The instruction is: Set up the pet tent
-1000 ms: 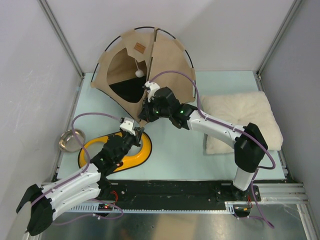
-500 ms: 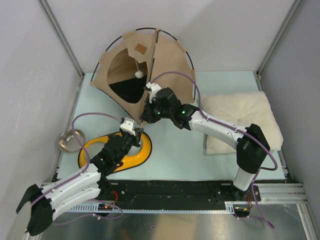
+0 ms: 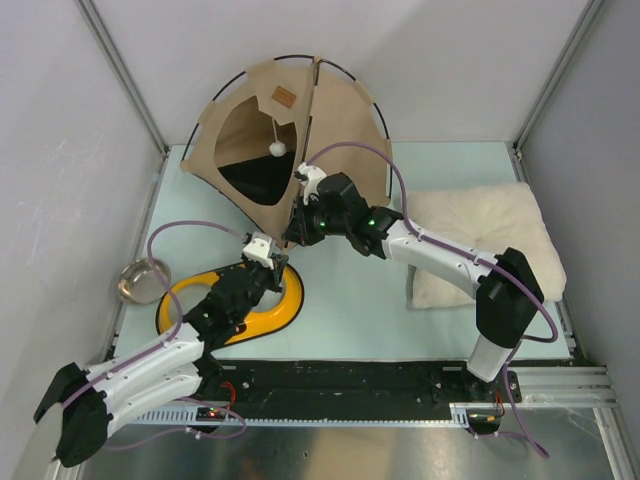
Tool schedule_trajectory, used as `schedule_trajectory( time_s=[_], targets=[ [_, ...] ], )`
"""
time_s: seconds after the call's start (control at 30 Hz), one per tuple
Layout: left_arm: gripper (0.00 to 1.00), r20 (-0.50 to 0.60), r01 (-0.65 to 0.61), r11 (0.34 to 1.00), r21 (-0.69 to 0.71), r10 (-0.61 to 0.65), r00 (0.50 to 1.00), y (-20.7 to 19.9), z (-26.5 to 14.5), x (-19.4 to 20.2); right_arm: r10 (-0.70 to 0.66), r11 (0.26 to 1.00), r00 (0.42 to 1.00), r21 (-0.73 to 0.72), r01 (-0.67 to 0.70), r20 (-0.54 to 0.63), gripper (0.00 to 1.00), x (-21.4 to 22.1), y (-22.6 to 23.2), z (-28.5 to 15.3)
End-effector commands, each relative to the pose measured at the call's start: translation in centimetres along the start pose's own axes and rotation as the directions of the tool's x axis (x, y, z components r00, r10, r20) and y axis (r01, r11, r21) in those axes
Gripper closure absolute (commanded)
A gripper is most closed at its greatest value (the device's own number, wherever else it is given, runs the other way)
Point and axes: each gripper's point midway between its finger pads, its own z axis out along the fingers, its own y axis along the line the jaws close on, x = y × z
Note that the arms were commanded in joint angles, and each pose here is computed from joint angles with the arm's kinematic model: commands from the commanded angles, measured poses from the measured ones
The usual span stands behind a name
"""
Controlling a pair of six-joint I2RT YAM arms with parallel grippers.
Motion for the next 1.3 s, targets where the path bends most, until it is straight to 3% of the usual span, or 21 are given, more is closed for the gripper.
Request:
schedule_trajectory(
  time_s=[0.0, 0.4, 0.8, 0.9, 1.13, 1.27],
  targets=[
    [1.0, 0.02, -0.005, 1.0, 0.012, 0.005, 1.0, -0.2, -0.2, -1.5, -0.048, 0.998, 0.989, 0.058, 0.04, 0.137, 1.0, -3.9, -1.1, -0.7],
    [1.0, 0.054, 0.006, 0.998, 0.058, -0.009, 0.999, -0.9, -0.7, -2.6, -0.081, 0.995, 0.991, 0.063, 0.075, 0.104, 1.0, -2.2, -0.4, 1.5],
    [0.99, 0.085, 0.021, 0.999, -0.026, -0.019, 0.996, 0.6, -0.9, -4.0, -0.084, 0.996, 0.996, 0.035, 0.083, 0.016, 1.0, 0.9, 0.4, -0.2],
    [0.89, 0.075, 0.023, 0.999, -0.03, -0.021, 0.997, 0.6, -0.8, -4.3, -0.088, 0.996, 0.996, 0.032, 0.087, 0.007, 1.0, 1.1, 0.6, -0.3],
    [0.5, 0.046, 0.015, 0.995, -0.1, -0.011, 0.999, 2.0, -2.1, -4.5, -0.13, 0.991, 0.992, 0.037, 0.13, -0.002, 1.0, 0.7, -0.1, -0.5],
    [0.39, 0.059, 0.014, 0.985, -0.172, -0.004, 0.998, 3.6, -4.0, -5.3, -0.17, 0.985, 0.985, -0.001, 0.17, -0.035, 1.0, 1.1, -0.6, -0.5]
  ],
)
